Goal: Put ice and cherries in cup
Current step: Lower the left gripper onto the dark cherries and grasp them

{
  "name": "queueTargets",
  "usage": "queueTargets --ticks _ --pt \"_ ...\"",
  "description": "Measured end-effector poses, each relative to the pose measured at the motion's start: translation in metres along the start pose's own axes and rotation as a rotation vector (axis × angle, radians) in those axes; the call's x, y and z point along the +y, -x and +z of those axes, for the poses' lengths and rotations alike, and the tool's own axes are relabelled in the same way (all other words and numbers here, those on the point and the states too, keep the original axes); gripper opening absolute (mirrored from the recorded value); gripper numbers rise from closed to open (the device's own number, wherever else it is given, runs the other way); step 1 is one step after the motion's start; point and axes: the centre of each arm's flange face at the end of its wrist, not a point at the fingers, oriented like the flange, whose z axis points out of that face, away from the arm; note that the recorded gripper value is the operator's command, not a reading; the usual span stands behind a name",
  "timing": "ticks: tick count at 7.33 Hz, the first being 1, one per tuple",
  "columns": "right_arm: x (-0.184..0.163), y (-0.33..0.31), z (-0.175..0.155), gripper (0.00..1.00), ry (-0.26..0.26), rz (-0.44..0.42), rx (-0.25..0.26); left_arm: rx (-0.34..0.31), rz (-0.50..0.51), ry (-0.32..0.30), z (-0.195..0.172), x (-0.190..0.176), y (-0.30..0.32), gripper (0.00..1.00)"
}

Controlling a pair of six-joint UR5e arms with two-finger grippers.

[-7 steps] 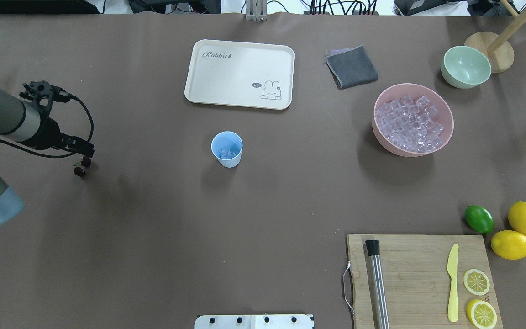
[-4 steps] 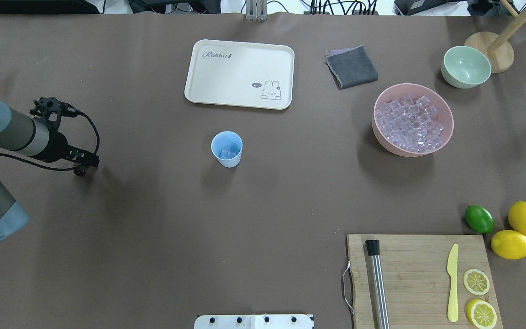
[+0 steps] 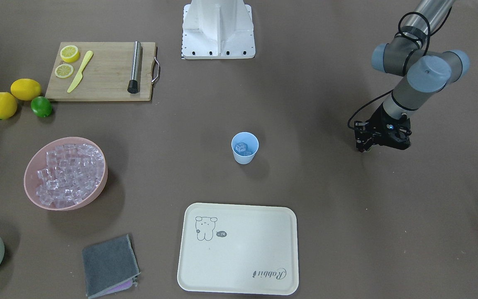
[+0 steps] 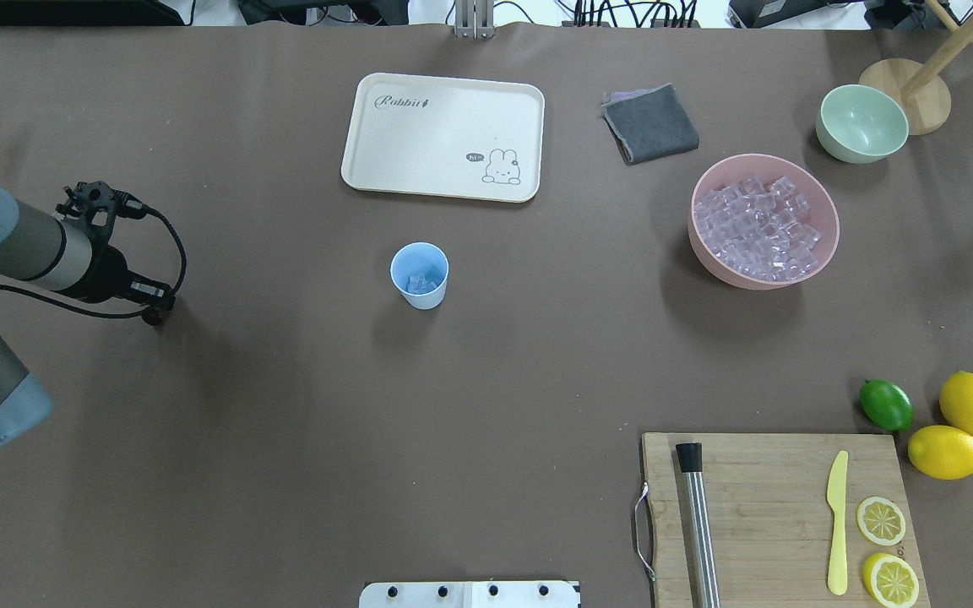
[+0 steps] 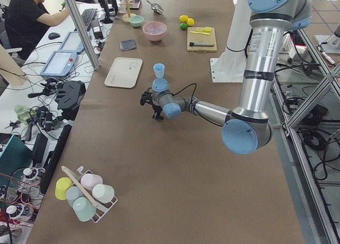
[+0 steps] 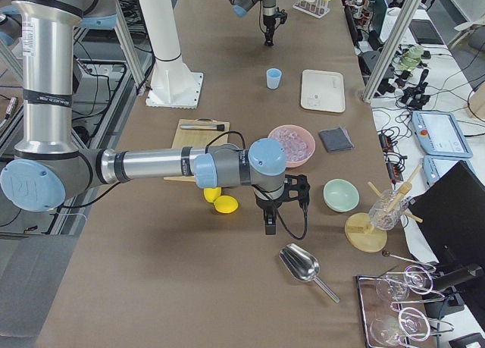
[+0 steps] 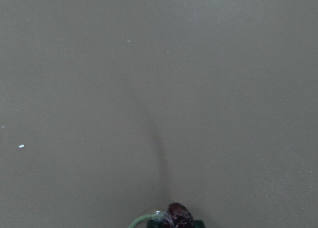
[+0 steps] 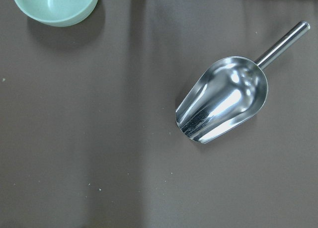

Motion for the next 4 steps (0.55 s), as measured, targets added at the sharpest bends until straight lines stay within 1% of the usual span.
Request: queueTargets --ticks 1,2,3,4 --pt "0.0 0.0 0.0 1.0 0.0 0.001 -0.002 0.013 0.0 0.001 -0.006 -0.002 -0.002 0.3" --pt "0.0 0.0 -0.001 1.0 -0.001 0.001 -0.004 0.041 -0.013 0.006 -0.021 -0.01 -0.001 0.3" --pt "-0.001 0.001 -0.001 1.0 -0.002 0.0 -0.005 0.068 -0.042 0.006 -0.046 -0.028 -0.002 0.3" --pt "-0.001 0.001 -0.002 1.0 -0.003 -0.001 -0.007 0.083 -0.069 0.002 -0.071 -0.054 -0.018 0.3"
